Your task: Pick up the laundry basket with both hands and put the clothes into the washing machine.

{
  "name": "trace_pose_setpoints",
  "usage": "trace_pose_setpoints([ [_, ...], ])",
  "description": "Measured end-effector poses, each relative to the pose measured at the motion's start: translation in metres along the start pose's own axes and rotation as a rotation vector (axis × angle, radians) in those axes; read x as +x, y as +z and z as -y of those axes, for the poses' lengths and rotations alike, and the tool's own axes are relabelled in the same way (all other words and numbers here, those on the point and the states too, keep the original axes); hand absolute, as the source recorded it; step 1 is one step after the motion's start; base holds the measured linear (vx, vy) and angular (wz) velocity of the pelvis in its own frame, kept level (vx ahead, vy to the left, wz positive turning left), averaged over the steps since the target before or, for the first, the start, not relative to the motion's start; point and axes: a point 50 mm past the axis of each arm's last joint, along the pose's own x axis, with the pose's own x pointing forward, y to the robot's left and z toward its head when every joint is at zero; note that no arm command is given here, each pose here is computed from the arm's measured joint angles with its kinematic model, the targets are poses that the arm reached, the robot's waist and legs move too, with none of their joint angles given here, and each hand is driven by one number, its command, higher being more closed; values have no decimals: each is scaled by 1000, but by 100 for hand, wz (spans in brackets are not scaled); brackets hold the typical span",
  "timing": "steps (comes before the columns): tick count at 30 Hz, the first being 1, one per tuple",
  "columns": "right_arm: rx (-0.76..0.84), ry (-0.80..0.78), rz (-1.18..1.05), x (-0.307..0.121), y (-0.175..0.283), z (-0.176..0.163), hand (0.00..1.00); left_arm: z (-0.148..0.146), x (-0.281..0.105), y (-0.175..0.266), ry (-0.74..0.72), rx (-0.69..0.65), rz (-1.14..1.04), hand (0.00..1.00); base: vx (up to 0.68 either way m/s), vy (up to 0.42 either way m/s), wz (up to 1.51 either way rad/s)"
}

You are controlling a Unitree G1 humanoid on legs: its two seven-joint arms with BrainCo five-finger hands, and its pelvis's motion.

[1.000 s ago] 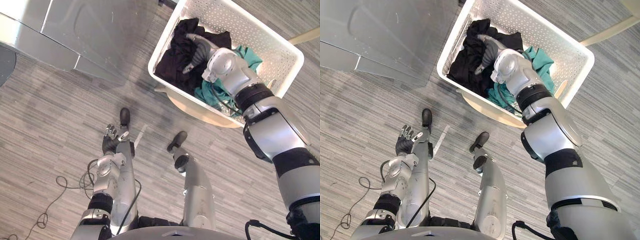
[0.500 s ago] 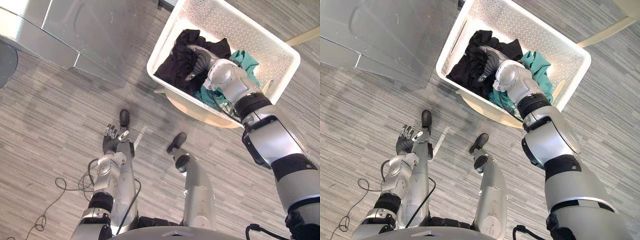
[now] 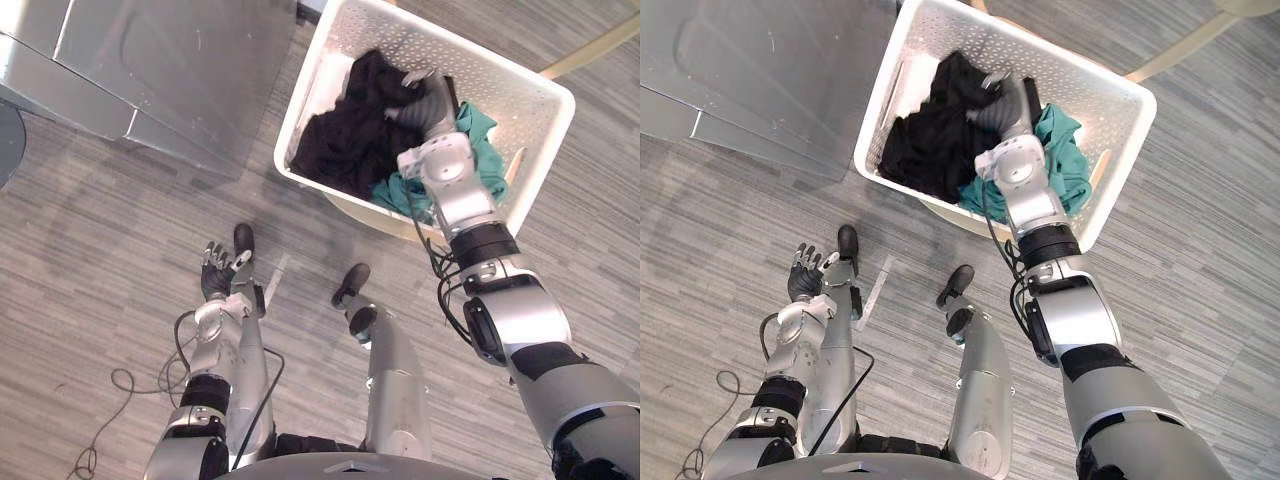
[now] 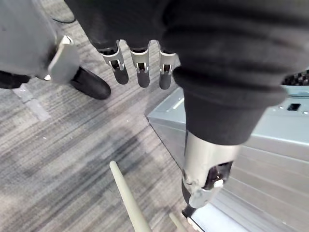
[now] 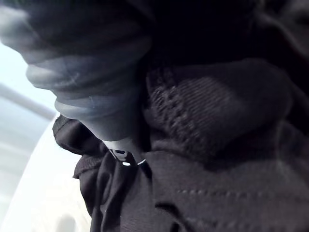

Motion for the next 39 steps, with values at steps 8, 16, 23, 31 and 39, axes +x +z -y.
trace_pose_setpoints([
  [8, 121, -312, 202, -18, 37, 56, 100, 14, -9, 0, -115, 67, 24, 0, -37, -37, -10],
  [16, 43, -299, 111, -45, -3, 56, 100, 15, -31, -13, -309, 251, -20, 0, 7, -35, -2],
  [23, -4, -168, 61, -96, -37, 49, 100, 20, -57, 4, -508, 328, 50, 0, 30, 0, 4],
  [31, 52, 81, 175, -150, -23, 37, 100, 46, -88, 53, -724, 468, 316, 0, 52, 19, -11],
  [39, 181, 138, 306, -158, 3, 35, 100, 92, -101, 63, -938, 513, 461, 0, 48, 23, -10],
])
